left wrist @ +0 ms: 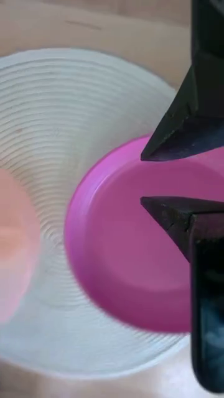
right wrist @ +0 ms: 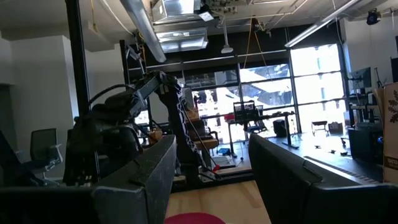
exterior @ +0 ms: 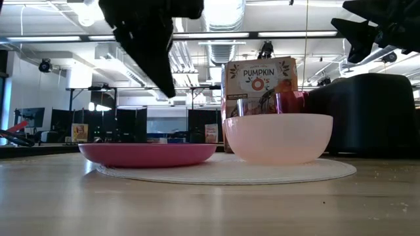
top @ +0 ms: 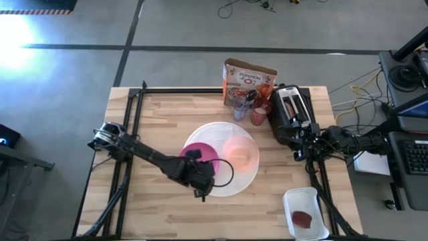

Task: Arrange a breakfast setting
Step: Move the transparent glass on the top center of the table

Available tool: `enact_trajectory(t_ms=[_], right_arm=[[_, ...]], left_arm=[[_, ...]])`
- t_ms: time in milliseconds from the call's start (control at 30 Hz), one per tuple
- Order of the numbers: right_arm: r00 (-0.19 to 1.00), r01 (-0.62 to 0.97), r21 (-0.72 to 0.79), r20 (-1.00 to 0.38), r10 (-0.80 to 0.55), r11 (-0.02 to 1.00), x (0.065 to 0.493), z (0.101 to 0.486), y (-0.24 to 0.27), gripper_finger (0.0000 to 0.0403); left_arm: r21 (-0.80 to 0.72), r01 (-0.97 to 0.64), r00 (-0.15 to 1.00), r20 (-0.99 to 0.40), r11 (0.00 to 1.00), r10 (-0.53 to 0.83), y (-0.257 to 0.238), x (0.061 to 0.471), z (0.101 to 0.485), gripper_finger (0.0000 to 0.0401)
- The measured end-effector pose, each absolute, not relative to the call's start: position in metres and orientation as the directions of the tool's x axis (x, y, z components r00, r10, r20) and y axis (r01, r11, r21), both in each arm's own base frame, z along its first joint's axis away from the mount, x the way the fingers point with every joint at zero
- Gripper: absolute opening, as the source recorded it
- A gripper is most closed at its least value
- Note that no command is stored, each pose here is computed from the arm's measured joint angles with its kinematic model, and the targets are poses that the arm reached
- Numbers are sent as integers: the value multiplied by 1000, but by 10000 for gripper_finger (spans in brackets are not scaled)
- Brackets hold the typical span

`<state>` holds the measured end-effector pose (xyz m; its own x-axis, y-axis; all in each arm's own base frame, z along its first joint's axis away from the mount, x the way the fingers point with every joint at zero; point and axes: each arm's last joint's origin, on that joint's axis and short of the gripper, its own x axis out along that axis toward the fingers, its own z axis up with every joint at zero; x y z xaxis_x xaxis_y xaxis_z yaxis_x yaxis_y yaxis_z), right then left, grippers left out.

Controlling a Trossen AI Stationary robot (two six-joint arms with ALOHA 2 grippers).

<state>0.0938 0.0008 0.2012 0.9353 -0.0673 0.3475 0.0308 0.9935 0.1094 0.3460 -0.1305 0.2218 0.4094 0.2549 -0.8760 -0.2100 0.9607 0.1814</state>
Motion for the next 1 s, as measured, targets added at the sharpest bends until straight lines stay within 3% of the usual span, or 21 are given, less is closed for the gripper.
enact_trajectory(t_ms=[467, 800, 1000], right_arm=[[935, 31, 109, 348, -67, 994, 94, 201, 1, 192], [935, 31, 109, 347, -67, 994, 94, 201, 1, 192], [935, 31, 109, 348, -67, 994, 94, 201, 1, 192]], left_arm=[[275, -95, 454, -843, 957, 287, -93, 367, 227, 84], [306, -158, 396, -851, 939, 344, -69, 364, 206, 84], [315, -159, 418, -837, 936, 353, -56, 366, 194, 84]])
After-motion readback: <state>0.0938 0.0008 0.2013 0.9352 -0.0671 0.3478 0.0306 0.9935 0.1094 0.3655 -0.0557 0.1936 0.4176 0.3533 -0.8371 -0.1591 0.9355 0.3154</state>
